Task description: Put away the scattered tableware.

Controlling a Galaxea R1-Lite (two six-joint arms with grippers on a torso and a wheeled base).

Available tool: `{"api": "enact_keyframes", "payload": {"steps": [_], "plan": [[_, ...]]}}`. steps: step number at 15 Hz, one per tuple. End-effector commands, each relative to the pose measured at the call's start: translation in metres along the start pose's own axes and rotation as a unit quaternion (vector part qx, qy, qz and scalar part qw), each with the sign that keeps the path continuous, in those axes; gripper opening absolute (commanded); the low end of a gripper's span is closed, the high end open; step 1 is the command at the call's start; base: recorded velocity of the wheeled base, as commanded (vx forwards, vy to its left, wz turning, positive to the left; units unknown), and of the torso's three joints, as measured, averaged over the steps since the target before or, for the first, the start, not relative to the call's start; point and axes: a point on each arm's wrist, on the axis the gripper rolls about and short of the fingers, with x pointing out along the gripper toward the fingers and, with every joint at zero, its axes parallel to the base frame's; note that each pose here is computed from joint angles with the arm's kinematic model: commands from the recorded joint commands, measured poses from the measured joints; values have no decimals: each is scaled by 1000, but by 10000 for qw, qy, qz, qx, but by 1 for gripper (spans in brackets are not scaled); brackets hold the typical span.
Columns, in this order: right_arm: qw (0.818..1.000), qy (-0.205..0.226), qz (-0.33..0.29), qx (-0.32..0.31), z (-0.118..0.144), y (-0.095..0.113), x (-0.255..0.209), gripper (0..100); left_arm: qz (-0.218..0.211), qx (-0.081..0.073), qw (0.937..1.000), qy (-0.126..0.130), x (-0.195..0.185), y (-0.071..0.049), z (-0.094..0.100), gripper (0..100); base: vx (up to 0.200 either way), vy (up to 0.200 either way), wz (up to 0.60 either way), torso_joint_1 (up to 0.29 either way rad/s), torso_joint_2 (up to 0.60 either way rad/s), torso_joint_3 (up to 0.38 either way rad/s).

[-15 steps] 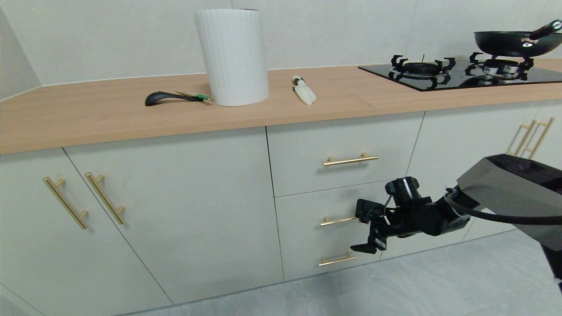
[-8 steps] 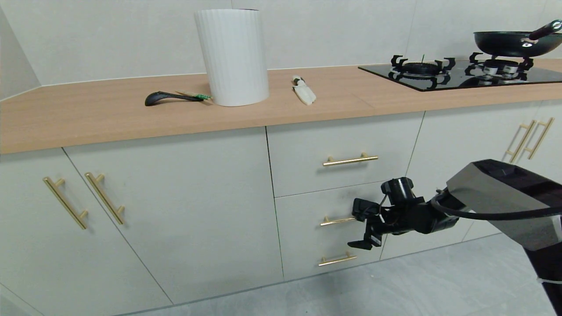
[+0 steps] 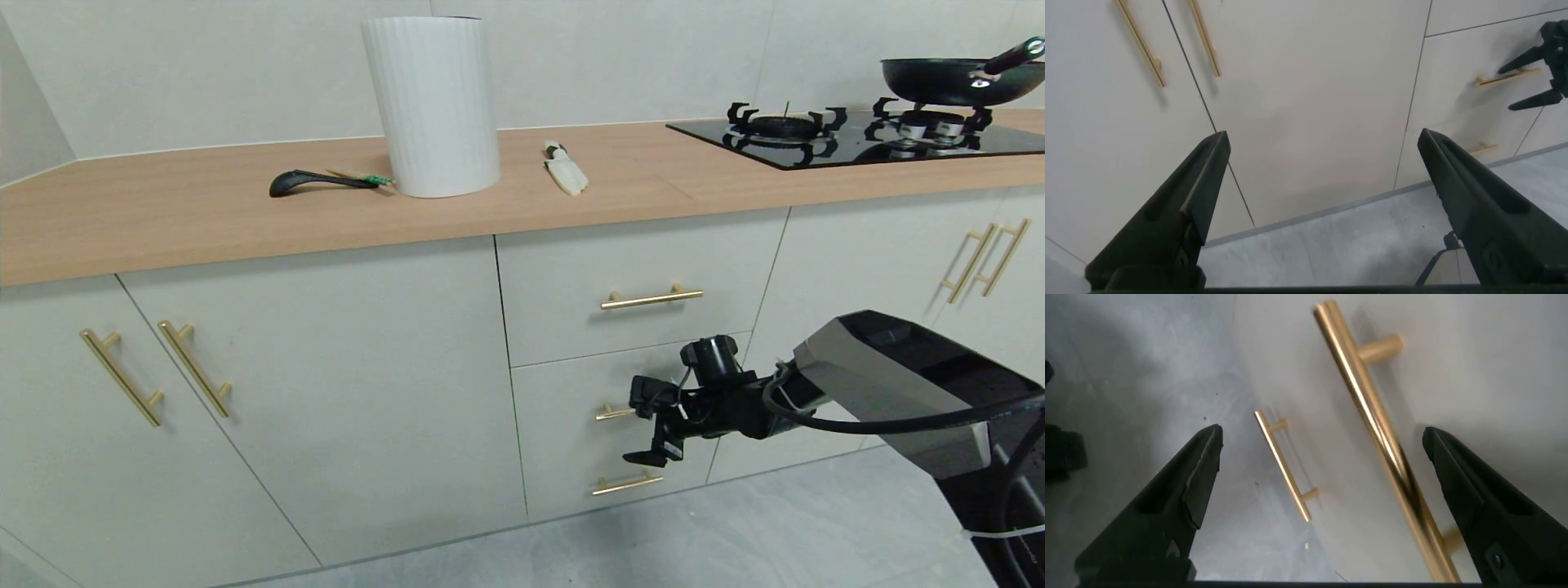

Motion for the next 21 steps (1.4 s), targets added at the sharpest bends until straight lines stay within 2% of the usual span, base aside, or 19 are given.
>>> {"api": "enact_keyframes", "payload": {"steps": [1, 8, 21], "plan": [[10000, -12, 15, -14, 1, 1, 1, 100, 1, -1, 10000, -3, 0, 0, 0, 100, 0, 0, 0, 0, 0, 0], [9997, 48, 236, 6, 2, 12, 8, 100, 9, -8, 10000, -3, 0, 0, 0, 100, 0, 0, 0, 0, 0, 0], [9985, 225, 500, -27, 8, 21, -11, 100, 9, -24, 10000, -3, 0, 0, 0, 100, 0, 0, 0, 0, 0, 0]]}}
